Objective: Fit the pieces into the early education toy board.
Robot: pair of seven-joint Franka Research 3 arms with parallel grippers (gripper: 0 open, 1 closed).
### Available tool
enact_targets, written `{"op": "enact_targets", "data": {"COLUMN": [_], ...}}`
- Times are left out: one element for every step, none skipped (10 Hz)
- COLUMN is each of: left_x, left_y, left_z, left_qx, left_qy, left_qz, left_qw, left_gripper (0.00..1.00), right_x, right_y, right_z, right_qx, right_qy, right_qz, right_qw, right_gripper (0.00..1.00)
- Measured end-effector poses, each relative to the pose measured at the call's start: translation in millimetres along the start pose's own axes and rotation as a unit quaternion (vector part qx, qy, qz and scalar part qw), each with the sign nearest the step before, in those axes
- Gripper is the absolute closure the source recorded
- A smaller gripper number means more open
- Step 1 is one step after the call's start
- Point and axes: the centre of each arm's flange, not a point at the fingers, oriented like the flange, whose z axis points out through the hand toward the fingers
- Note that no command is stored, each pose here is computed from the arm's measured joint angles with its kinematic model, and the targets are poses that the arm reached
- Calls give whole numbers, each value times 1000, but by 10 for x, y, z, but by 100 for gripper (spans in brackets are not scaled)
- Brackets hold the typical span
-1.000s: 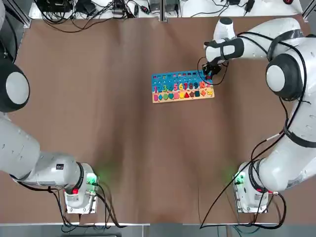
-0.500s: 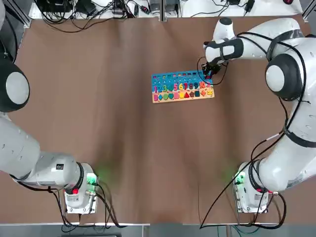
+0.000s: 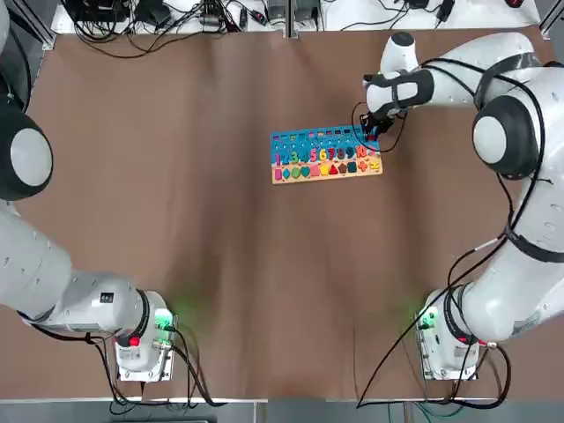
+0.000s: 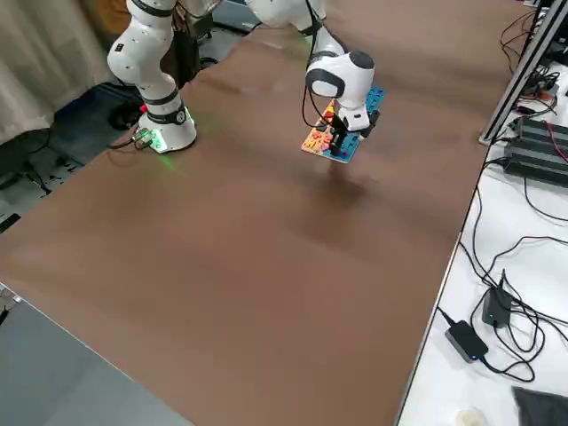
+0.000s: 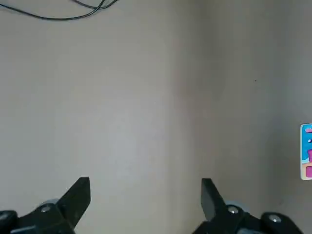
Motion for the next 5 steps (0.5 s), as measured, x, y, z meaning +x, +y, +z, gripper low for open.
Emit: {"op": "enact_targets", "data": {"left_x": [0,0,0,0,0], "left_y": [0,0,0,0,0], "left_z": [0,0,0,0,0], "left_qx": [0,0,0,0,0], "left_qy": [0,0,0,0,0], "left_qz": [0,0,0,0,0], "left_qw": [1000,1000,1000,1000,1000], "left_gripper": [0,0,0,0,0], "right_x": [-2,-3,-3,-3,-1], "right_y": [1,1,1,1,1], "right_z": [1,1,1,1,1], "right_qx": [0,0,0,0,0], "right_qy": [0,1,1,1,2], "right_qz": [0,0,0,0,1], "right_qw": [1000,1000,1000,1000,1000], "right_gripper": [64,64,64,64,62]}}
